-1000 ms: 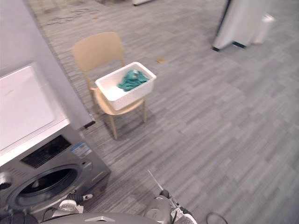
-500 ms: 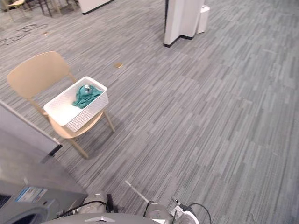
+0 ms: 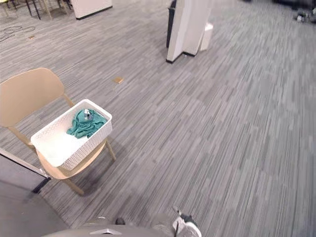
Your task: Pick up the laundry basket with both hands and put the clothes into the washing machine.
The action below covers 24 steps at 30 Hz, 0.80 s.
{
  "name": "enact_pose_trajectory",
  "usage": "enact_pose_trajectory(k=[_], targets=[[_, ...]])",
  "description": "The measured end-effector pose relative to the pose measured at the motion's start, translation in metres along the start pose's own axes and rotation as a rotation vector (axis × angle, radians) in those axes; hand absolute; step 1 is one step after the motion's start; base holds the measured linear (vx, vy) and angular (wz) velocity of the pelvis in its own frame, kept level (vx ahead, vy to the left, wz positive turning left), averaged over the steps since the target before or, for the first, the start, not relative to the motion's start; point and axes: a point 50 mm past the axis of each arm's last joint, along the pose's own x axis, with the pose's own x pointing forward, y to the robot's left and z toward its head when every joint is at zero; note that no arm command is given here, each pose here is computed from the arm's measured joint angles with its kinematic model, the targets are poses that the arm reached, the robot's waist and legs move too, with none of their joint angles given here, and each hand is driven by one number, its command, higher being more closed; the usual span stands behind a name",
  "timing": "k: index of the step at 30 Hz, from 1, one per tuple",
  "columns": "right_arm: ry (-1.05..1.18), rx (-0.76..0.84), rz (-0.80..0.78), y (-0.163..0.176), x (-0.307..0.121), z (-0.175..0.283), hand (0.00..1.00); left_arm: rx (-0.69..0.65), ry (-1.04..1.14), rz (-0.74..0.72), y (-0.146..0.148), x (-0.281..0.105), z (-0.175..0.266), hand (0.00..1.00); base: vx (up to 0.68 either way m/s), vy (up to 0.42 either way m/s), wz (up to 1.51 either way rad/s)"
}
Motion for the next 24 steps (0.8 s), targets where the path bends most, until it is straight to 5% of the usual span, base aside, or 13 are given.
enact_pose_trajectory(k=[3, 11, 17, 24], targets=[[0.078, -0.001, -0.092, -0.035, -0.005, -0.026, 0.0, -0.012, -0.042, 0.0, -0.002, 0.001, 0.015, 0.0, 0.31, -0.091, 1.4], [0.157, 0.086, -0.119, -0.04, -0.012, -0.053, 0.0, -0.067, -0.069, 0.004, -0.003, -0.001, 0.023, 0.0, 0.33, -0.327, 1.16], [0.023, 0.045, -0.063, -0.026, 0.0, -0.005, 0.0, -0.153, -0.03, -0.041, -0.02, -0.006, 0.013, 0.0, 0.22, -0.459, 1.01], [-0.118, 0.098, 0.016, 0.003, -0.001, 0.032, 0.0, -0.125, -0.016, -0.017, -0.009, -0.005, 0.002, 0.0, 0.1, -0.13, 0.64]])
